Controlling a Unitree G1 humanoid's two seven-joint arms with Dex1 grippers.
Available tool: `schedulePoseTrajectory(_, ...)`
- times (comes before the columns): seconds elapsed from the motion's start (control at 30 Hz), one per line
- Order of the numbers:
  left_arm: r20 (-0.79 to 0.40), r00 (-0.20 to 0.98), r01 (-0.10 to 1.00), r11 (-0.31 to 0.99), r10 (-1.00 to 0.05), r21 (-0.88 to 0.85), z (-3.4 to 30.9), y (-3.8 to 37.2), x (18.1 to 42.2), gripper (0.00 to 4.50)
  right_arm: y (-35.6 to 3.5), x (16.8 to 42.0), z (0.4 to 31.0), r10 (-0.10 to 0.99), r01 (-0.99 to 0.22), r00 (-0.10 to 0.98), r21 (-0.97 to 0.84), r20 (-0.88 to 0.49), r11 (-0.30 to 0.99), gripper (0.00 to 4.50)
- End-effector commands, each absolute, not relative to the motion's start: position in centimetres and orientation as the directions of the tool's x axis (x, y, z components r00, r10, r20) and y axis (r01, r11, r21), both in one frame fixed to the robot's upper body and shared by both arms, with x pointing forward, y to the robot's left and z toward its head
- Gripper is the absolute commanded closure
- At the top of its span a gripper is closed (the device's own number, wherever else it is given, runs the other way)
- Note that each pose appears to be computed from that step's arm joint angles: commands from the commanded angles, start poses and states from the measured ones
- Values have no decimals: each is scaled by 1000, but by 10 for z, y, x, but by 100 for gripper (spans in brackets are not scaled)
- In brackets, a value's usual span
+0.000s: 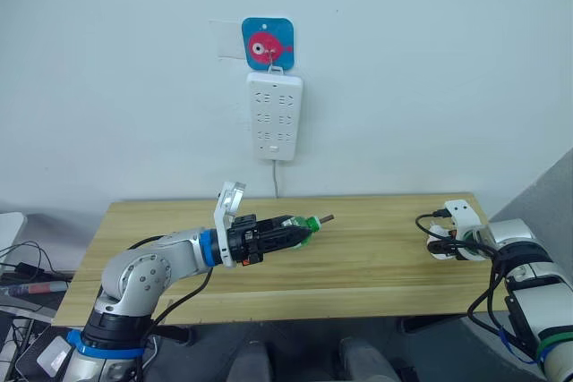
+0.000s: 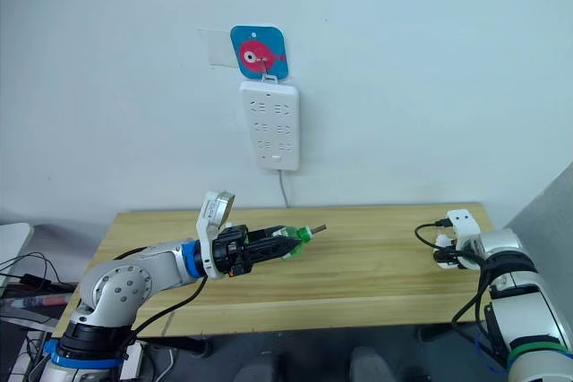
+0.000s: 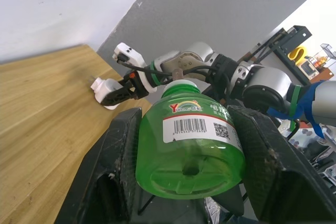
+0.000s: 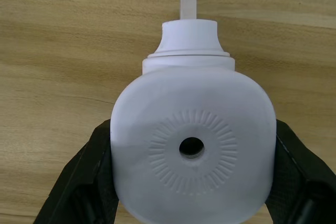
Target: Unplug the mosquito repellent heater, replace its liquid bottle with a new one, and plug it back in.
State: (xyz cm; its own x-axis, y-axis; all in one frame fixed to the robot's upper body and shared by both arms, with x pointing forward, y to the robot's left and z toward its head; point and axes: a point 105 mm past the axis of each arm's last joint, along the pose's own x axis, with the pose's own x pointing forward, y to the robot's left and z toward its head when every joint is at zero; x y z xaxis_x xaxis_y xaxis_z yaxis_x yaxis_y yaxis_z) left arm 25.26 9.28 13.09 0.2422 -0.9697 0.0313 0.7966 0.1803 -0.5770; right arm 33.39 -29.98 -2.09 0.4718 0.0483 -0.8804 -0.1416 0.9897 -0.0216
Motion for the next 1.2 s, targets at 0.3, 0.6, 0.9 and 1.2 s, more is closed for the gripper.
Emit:
schedulePoseTrajectory(0.3,62,233,841,169,-970,-515,148,95,257,224,-305,351,35,146,-202,550,39,-822,979,4)
schedulePoseTrajectory(0.6,108,359,910,323,-927,-258,157,82,285,224,-225,372,148,560,-376,732,457,-388,806,4)
schedulePoseTrajectory(0.9,213,517,851,525,-829,-23,170,63,324,224,-149,317,187,812,-540,581,771,50,339,4)
schedulePoseTrajectory(1.2,252,491,863,505,-834,-11,173,43,321,224,-100,313,180,755,-469,652,820,71,328,4)
